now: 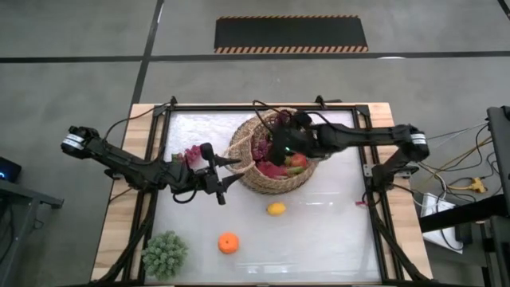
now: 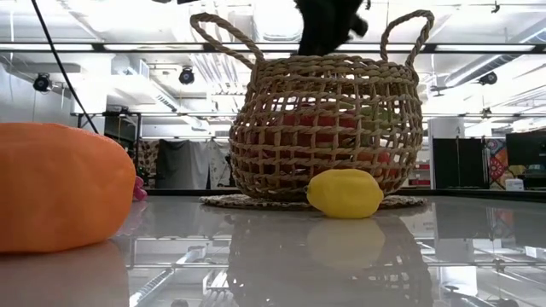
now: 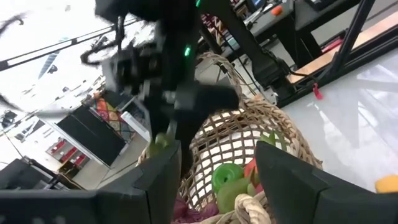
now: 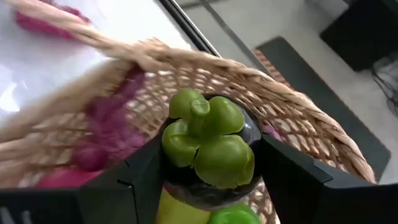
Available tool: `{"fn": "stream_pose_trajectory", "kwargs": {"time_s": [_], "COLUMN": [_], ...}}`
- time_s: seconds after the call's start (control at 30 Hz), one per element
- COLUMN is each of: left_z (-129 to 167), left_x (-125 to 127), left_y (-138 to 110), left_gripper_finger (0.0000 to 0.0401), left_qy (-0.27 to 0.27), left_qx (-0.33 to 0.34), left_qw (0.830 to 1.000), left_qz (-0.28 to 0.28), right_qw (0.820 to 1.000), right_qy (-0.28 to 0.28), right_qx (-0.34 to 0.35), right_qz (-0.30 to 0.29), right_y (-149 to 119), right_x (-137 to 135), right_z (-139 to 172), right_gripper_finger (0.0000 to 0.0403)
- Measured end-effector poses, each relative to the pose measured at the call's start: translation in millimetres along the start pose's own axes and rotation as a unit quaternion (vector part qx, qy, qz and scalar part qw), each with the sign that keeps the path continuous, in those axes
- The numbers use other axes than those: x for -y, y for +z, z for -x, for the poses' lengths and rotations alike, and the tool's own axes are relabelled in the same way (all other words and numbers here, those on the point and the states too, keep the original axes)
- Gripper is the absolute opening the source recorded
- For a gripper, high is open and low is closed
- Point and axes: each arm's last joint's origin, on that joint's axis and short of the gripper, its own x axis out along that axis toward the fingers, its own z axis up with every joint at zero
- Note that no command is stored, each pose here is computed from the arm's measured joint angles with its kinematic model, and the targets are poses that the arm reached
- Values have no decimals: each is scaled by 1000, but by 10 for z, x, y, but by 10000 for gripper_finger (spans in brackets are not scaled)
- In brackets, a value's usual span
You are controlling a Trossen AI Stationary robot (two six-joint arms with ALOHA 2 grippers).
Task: Build produce basket
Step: Put the purple mangosteen into the brown basket
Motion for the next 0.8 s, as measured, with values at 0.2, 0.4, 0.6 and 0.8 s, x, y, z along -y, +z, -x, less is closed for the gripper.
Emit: {"fn": "stream_pose_trajectory", "kwargs": {"time_s": [0.2, 0.4, 0.6, 0.8], "left_z": [3, 4, 4, 4], "left_x": [-6, -2, -3, -2], "left_y": [2, -3, -3, -4], "left_gripper_finger": [190, 190, 190, 190], "left_qy": [1, 1, 1, 1], "left_qx": [0, -1, 0, -1], "left_qw": [1000, 1000, 1000, 1000], "left_qz": [0, -1, -1, -1], "right_qw": [999, 997, 996, 994], "right_qy": [-12, -32, -42, -53], "right_qx": [-44, -76, -82, -93], "right_qz": [-4, -4, -8, -10], "right_y": [-13, -67, -96, -125], "right_x": [86, 91, 60, 44], "right_z": [-399, -748, -1054, -1196], "right_gripper_finger": [221, 222, 227, 272]}}
